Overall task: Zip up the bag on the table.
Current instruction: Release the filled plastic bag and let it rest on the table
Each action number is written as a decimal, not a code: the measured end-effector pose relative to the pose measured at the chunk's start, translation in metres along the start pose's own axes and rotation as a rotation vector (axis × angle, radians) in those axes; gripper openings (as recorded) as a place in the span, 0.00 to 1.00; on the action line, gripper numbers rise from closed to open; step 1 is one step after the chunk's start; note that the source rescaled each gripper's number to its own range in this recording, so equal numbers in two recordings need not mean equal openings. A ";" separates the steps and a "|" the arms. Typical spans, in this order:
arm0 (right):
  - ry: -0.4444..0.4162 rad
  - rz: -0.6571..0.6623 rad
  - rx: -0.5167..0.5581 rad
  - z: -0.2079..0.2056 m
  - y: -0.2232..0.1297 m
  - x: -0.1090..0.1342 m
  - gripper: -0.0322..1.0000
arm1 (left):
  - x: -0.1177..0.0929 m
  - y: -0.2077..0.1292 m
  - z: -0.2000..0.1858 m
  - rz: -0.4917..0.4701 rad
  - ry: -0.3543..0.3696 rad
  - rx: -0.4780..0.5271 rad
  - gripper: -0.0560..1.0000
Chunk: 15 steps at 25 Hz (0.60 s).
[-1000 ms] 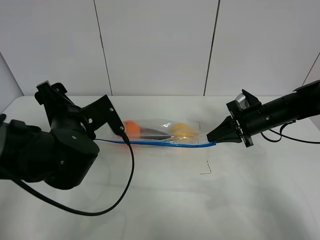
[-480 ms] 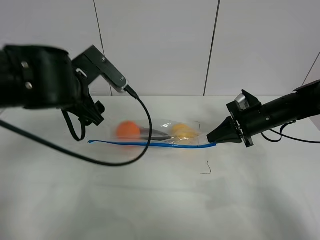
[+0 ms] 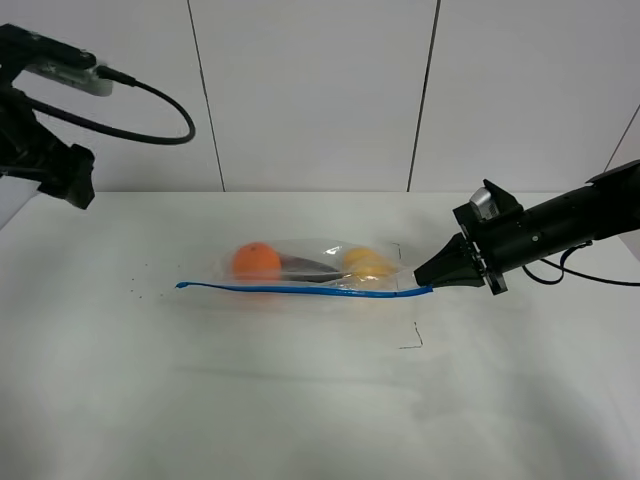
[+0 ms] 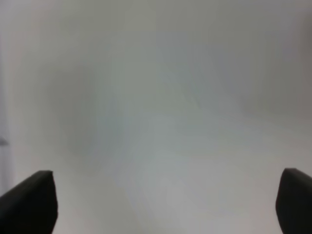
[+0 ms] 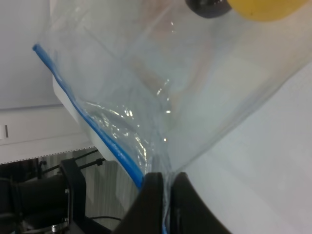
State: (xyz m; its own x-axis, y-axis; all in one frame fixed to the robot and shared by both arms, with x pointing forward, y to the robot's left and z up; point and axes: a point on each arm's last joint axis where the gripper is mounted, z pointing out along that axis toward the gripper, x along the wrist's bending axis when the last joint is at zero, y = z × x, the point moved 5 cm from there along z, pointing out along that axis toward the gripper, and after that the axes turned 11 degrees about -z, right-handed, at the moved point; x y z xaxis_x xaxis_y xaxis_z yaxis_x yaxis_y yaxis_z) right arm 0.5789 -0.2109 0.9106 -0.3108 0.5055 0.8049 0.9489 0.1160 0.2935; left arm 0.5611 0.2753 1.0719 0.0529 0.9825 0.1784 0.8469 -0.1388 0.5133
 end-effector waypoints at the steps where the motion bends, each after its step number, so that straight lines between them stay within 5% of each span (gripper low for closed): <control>1: 0.000 -0.001 0.000 0.000 0.000 0.000 0.03 | 0.005 -0.002 0.001 -0.050 -0.038 0.013 1.00; 4: 0.000 -0.001 0.000 0.000 0.000 0.000 0.03 | 0.026 -0.005 -0.005 -0.152 -0.064 0.002 1.00; 8: 0.000 -0.001 0.000 0.000 0.000 0.000 0.03 | 0.057 -0.011 -0.032 -0.221 0.000 -0.066 1.00; 15: 0.000 -0.009 0.000 0.000 0.000 0.000 0.03 | 0.077 -0.022 -0.078 -0.294 0.058 -0.178 1.00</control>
State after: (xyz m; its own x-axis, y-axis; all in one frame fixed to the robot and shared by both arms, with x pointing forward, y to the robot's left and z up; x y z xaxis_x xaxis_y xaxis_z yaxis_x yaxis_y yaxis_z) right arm 0.5789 -0.2109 0.9106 -0.3189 0.5045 0.8023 0.9462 0.1203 0.3004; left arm 0.5055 0.3448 1.1398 -0.2138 0.9758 0.0460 0.7154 0.1243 0.6876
